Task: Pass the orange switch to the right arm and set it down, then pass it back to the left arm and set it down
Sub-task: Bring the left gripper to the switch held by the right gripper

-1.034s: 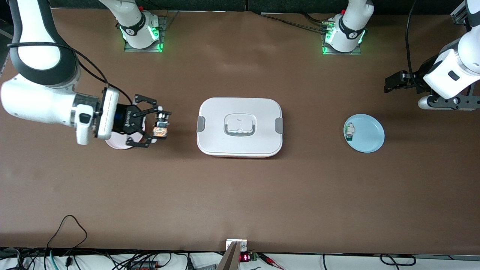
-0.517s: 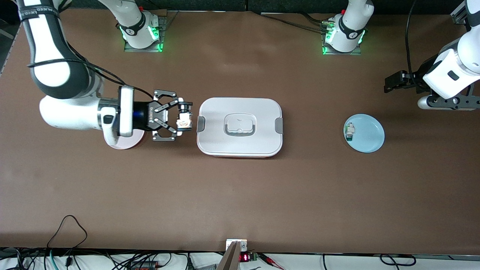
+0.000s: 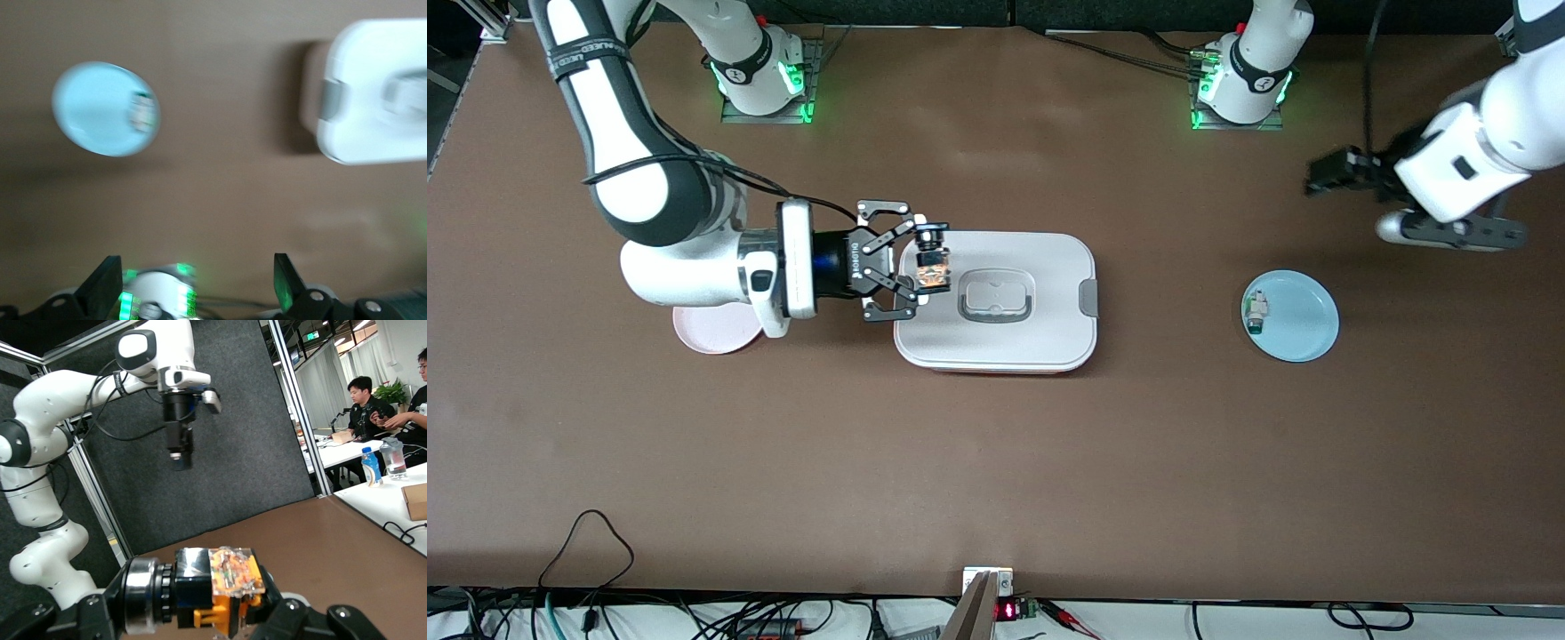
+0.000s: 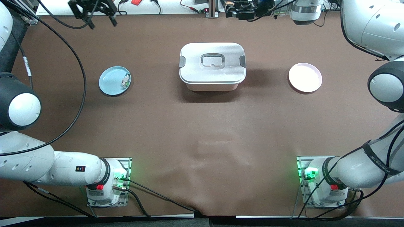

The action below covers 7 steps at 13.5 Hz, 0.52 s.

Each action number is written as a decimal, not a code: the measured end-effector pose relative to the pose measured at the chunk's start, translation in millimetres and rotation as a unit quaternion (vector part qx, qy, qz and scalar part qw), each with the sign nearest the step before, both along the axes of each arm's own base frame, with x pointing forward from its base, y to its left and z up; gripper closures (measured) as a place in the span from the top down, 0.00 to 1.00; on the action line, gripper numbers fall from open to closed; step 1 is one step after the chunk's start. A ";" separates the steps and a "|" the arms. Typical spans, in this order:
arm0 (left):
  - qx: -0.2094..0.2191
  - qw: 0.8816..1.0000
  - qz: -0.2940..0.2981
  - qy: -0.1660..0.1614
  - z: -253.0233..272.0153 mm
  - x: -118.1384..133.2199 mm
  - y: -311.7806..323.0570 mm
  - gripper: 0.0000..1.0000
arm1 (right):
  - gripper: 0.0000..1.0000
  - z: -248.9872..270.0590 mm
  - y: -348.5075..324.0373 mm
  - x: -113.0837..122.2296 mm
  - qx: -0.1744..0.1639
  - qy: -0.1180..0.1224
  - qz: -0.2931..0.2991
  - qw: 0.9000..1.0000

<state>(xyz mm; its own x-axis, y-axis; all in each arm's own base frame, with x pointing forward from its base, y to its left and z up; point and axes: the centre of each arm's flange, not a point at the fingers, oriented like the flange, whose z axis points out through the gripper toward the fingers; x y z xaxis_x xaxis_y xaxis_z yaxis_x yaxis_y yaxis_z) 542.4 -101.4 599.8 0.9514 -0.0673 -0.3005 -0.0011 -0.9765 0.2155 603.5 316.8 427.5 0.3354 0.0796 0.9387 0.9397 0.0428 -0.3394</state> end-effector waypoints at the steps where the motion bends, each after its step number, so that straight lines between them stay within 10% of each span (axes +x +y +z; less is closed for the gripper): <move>1: -0.036 0.999 0.009 0.014 1.9 -2.6 -11.9 1.00 | 0.73 4.2 6.7 0.4 -0.003 -0.006 -0.004 1.000; 7: -0.266 0.952 0.102 0.109 -36.5 33.7 -66.7 1.00 | 0.73 3.8 75.9 -11.5 -0.035 -0.026 -0.033 0.999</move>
